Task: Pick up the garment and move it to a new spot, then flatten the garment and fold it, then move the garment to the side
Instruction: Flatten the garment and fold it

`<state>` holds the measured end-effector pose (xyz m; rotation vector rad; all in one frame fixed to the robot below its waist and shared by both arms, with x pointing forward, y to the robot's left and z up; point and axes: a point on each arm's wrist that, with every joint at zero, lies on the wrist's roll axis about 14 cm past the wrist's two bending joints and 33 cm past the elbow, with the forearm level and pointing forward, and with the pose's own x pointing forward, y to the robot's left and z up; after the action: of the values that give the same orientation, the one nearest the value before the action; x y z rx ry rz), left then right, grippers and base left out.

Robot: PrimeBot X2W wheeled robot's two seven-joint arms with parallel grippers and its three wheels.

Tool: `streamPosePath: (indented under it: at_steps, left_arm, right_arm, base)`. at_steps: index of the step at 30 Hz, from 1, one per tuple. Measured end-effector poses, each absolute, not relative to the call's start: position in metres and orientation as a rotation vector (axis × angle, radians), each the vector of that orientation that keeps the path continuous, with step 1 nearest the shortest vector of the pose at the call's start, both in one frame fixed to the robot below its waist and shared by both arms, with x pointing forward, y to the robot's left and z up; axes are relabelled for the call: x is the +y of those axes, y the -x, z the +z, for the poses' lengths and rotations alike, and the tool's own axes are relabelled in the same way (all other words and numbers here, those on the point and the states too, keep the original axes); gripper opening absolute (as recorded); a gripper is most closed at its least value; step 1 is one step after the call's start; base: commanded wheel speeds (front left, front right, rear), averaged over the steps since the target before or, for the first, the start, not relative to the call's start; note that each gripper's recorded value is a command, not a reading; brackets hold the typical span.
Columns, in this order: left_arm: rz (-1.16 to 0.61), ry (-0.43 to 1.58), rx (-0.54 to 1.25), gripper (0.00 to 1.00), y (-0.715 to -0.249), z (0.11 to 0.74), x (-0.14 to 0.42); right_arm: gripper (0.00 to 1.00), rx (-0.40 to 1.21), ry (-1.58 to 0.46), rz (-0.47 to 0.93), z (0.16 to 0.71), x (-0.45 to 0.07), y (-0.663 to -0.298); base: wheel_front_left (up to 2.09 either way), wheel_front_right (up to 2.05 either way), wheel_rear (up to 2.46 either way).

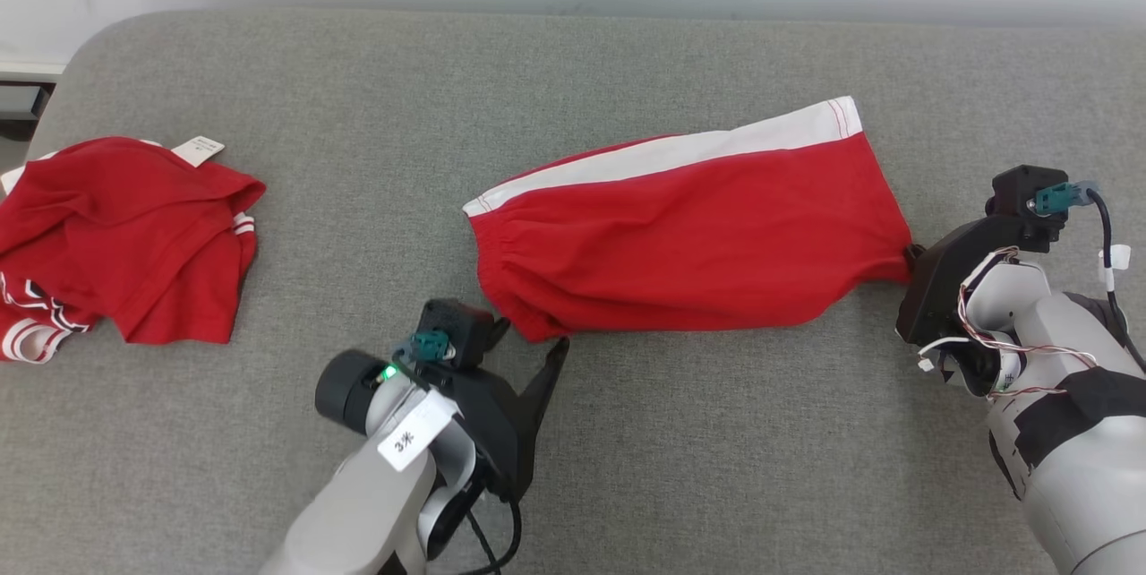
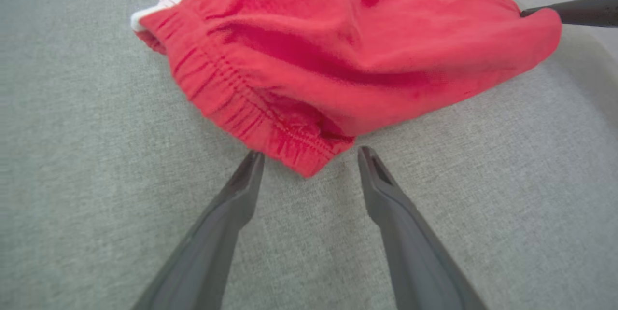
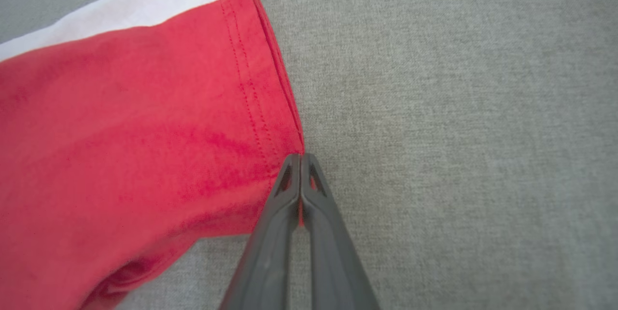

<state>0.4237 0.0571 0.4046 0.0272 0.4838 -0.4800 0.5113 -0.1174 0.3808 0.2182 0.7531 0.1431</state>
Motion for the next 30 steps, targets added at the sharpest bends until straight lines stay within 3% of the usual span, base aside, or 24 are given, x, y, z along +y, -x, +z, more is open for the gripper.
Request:
streamPosePath:
  at_steps: [3,5,6,8,9,10,21,30]
  left_arm:
    - [-0.486,-0.043,0.47,1.0,-0.43,0.41,0.056]
    - [-0.489,-0.047,0.48,0.72,-0.429,0.407,0.056]
    - [-0.493,-0.051,0.488,0.45,-0.428,0.405,0.055]
    - [-0.512,-0.06,0.498,0.27,-0.425,0.402,0.05]
    - [-0.518,-0.06,0.5,0.08,-0.425,0.401,0.048]
    - [-0.522,-0.056,0.501,0.0,-0.424,0.401,0.046]
    - [-0.577,-0.086,0.498,0.0,-0.416,0.401,0.041]
    - [-0.568,-0.202,0.482,0.0,-0.401,0.402,0.082]
  right_arm:
    - [0.0,0.755,-0.219,0.144,0.381,-0.117,-0.511]
    - [0.0,0.759,-0.218,0.148,0.381,-0.115,-0.509]
    - [0.0,0.759,-0.219,0.147,0.38,-0.116,-0.509]
    - [0.0,0.761,-0.22,0.143,0.38,-0.118,-0.509]
    - [0.0,0.761,-0.22,0.142,0.379,-0.118,-0.509]
    - [0.0,0.761,-0.221,0.141,0.379,-0.118,-0.509]
    - [0.0,0.755,-0.255,0.13,0.382,-0.124,-0.507]
    - [0.0,0.734,-0.254,0.113,0.385,-0.141,-0.491]
  base:
    - [0.0,0.0,0.0]
    - [0.0,0.0,0.0]
    - [0.0,0.0,0.0]
    - [0.0,0.0,0.0]
    - [0.0,0.0,0.0]
    - [0.0,0.0,0.0]
    - [0.0,0.0,0.0]
    - [0.0,0.0,0.0]
